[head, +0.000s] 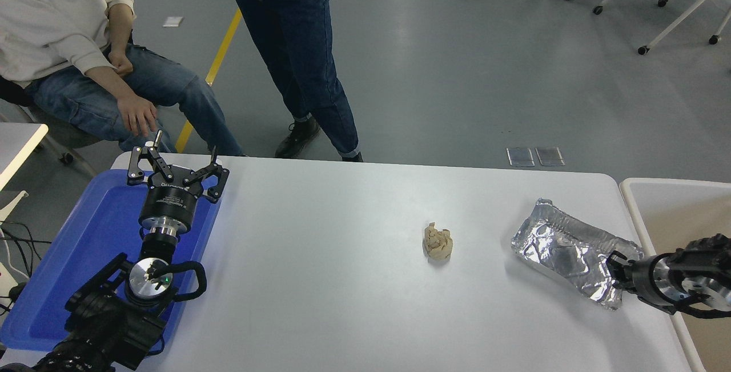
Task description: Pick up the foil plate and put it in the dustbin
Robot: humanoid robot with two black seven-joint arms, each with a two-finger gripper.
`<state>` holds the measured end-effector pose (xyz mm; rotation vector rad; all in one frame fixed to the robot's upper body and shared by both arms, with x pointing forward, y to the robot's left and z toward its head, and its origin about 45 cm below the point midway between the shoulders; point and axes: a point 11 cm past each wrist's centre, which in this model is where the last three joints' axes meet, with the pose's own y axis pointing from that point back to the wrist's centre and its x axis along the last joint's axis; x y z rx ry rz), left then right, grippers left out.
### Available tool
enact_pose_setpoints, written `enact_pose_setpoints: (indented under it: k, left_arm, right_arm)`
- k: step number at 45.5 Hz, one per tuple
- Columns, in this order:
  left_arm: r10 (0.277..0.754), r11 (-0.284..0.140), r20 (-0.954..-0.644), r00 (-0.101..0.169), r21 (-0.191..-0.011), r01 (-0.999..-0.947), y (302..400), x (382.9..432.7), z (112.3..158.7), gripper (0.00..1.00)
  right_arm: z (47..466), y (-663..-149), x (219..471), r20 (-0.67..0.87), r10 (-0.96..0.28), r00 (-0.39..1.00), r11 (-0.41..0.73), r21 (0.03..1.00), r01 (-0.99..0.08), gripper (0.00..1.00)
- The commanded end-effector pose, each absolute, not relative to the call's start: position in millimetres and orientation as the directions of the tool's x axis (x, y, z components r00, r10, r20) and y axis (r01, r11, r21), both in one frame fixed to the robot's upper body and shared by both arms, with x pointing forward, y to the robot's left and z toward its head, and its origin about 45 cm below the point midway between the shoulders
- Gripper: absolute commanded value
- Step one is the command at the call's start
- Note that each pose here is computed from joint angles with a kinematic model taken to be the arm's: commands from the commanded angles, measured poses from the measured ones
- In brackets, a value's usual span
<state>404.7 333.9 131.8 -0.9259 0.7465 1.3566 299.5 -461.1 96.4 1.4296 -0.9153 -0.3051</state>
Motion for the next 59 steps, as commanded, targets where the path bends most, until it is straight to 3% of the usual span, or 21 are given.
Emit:
enact_pose_setpoints:
  k: [1, 10, 28, 47, 59]
  left_arm:
    - [0.468, -0.017, -0.878, 0.095, -0.117, -0.9930, 332.8, 404.7, 131.8, 1.00]
    - [0.469, -0.015, -0.878, 0.095, -0.116, -0.9932, 332.4, 404.7, 131.6, 1.00]
    - [0.468, -0.016, -0.878, 0.095, -0.116, -0.9931, 332.7, 404.7, 131.7, 1.00]
    - [0.471, -0.016, -0.877, 0.094, -0.115, -0.9933, 333.2, 404.7, 131.6, 1.00]
    - [0.471, -0.015, -0.877, 0.094, -0.114, -0.9934, 333.0, 404.7, 131.6, 1.00]
  right_arm:
    - [130, -466, 306, 0.337, -0.666, 0.666, 0.131, 0.931, -0.340, 0.00]
    - [159, -446, 303, 0.310, -0.553, 0.774, 0.086, 0.945, -0.317, 0.00]
    - [262, -423, 322, 0.257, -0.375, 0.890, 0.029, 0.964, -0.266, 0.00]
    - [344, -389, 321, 0.232, -0.240, 0.943, -0.024, 0.969, -0.245, 0.00]
    - [405, -377, 323, 0.297, -0.191, 0.936, -0.027, 0.951, -0.307, 0.00]
